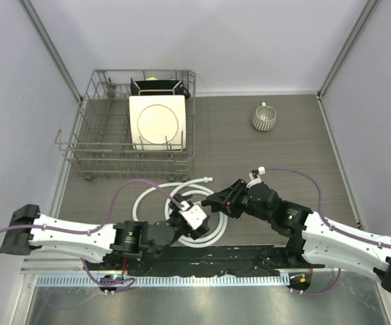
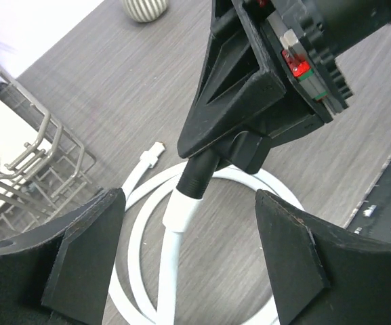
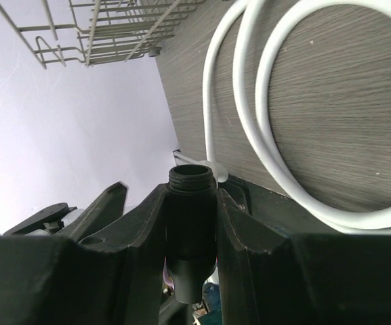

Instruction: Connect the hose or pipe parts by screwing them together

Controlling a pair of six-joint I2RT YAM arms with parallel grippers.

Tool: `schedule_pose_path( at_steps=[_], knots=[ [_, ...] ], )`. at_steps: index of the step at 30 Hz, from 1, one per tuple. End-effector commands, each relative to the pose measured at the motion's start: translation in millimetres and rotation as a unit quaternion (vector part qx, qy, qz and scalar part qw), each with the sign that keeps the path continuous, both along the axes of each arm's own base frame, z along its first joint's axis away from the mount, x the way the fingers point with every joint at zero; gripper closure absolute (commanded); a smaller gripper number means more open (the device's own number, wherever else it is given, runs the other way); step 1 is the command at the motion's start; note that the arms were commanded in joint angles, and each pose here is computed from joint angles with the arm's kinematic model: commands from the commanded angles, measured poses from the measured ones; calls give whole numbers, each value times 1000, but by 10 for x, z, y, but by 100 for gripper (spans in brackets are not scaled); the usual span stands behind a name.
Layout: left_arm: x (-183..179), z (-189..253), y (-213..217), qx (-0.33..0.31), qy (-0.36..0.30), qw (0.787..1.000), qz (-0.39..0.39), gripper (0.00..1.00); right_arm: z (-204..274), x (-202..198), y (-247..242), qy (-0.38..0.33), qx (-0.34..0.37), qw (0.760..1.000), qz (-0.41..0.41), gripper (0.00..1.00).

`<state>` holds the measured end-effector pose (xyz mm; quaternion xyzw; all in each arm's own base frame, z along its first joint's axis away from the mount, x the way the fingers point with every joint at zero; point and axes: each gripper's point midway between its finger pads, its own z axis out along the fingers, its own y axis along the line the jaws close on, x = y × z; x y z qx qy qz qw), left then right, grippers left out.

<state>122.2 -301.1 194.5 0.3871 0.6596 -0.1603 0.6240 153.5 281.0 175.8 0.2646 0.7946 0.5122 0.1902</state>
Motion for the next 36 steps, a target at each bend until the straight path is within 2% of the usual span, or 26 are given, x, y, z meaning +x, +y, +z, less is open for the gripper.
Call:
schedule_pose_path(
  at_steps=[1, 6, 10, 13, 14, 16, 17, 19, 20, 22, 26, 27, 29, 30, 36],
  knots=[
    [-159, 96, 77, -48, 56, 997, -34, 19, 344, 140, -35, -41, 52, 997, -28, 99],
    [-302, 169, 226, -68, 108, 990, -67, 18, 385, 109, -63, -69, 43, 997, -10, 99],
    [-405, 317, 334, -90, 166, 974, -129, 15, 429, 47, -79, -94, 42, 995, 12, 99],
    [-291, 455, 489, -116, 187, 967, -129, 14, 476, -20, -53, -121, 36, 991, 43, 99],
    [-399, 433, 483, -106, 209, 958, -163, 14, 516, -97, -30, -131, 41, 988, 67, 99],
    [-332, 471, 488, -100, 232, 953, -167, 15, 557, -189, -17, -165, 37, 980, 101, 99],
    [-440, 409, 468, -80, 261, 942, -195, 15, 638, -211, -32, -185, 44, 976, 106, 99],
    [-419, 336, 364, -56, 304, 928, -207, 20, 683, -248, -60, -216, 36, 968, 120, 99],
    [-513, 321, 314, -47, 325, 914, -237, 22, 728, -267, -87, -229, 36, 965, 122, 99],
    [-466, 243, 215, -36, 353, 902, -244, 23, 747, -276, -122, -242, 25, 962, 124, 99],
    [-523, 441, 76, -72, 370, 868, -323, 21, 821, -323, -157, -255, 31, 958, 130, 99],
    [-606, 509, 103, -82, 381, 847, -362, 18, 837, -338, -170, -259, 34, 956, 131, 99],
    [-644, 629, 84, -103, 381, 824, -406, 16, 865, -363, -179, -272, 33, 952, 138, 99],
    [-723, 641, 133, -106, 396, 799, -439, 14, 904, -390, -190, -282, 37, 948, 142, 99],
    [-669, 518, -5, -103, 465, 751, -457, 17, 1026, -466, -208, -312, 45, 936, 158, 99]
  ],
)
